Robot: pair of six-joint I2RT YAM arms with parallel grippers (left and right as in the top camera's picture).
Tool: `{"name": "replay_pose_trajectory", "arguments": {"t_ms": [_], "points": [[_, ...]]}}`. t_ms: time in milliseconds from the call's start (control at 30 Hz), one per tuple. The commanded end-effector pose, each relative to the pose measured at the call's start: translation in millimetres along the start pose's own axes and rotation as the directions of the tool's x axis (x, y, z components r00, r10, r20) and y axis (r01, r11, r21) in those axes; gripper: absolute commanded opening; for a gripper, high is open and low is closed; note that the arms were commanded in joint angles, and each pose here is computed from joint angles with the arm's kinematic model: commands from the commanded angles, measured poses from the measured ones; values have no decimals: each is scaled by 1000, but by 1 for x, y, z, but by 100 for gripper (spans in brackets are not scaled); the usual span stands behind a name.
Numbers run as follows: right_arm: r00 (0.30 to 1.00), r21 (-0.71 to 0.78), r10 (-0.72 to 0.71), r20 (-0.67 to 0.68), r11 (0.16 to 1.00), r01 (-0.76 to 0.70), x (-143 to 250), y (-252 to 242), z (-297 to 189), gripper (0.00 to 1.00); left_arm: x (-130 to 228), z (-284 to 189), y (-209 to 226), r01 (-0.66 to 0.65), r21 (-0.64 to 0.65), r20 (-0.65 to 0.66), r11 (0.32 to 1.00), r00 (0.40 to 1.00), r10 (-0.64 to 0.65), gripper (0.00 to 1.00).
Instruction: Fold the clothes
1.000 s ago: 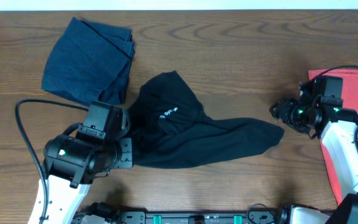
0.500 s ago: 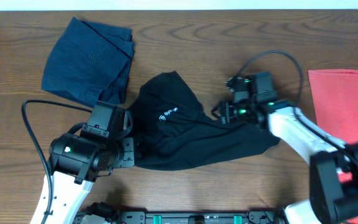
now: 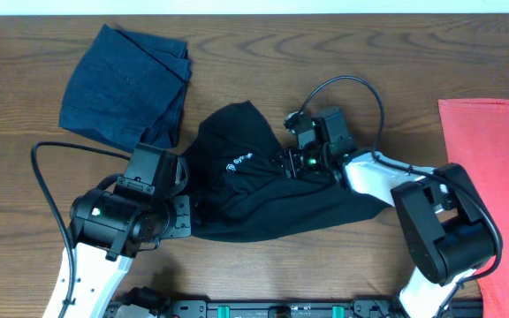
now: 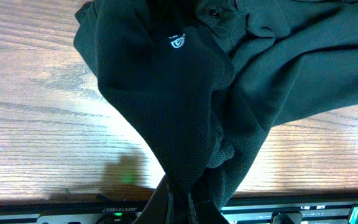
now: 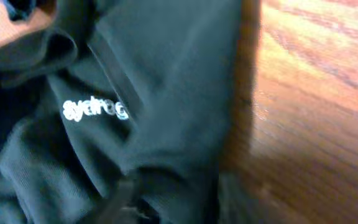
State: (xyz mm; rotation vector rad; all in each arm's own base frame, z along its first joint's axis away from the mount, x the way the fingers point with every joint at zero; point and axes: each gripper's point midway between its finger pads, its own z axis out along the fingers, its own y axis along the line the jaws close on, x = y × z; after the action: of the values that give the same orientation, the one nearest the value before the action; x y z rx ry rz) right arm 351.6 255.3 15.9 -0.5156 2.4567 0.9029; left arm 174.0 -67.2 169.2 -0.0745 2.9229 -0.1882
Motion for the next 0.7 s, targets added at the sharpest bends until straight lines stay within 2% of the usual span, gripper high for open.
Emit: {"name": "replay_pose_trajectory", "arguments": {"t_ms": [0, 33, 167, 300, 400, 533, 667], "points": [[998, -12, 62, 22, 998, -61, -8, 1, 1, 7, -1, 0, 0, 11, 1, 0, 1000, 1000, -11, 6], [996, -10, 78, 34, 997, -78, -13, -1, -2, 1, -1, 0, 0, 11, 1, 0, 1000, 1000, -11, 6], [980, 12, 149, 134, 988, -152, -55, -16, -39, 1, 1, 0, 1, 10, -2, -7, 1000, 1000, -10, 6], [940, 94, 147, 307, 978, -184, -110, -43, -118, 1, 4, 0, 2, 11, -7, -19, 1000, 1000, -11, 6], [883, 157, 138, 448, 961, -230, -142, -61, -195, 1, 5, 0, 3, 10, -9, -21, 1000, 1000, -11, 6], [833, 205, 162, 530, 928, -311, -142, -76, -263, 1, 5, 0, 3, 11, -12, -20, 1000, 1000, -11, 6], [828, 230, 258, 499, 881, -413, -111, -86, -283, 1, 11, -1, 6, 12, -21, -45, 1000, 999, -13, 6]]}}
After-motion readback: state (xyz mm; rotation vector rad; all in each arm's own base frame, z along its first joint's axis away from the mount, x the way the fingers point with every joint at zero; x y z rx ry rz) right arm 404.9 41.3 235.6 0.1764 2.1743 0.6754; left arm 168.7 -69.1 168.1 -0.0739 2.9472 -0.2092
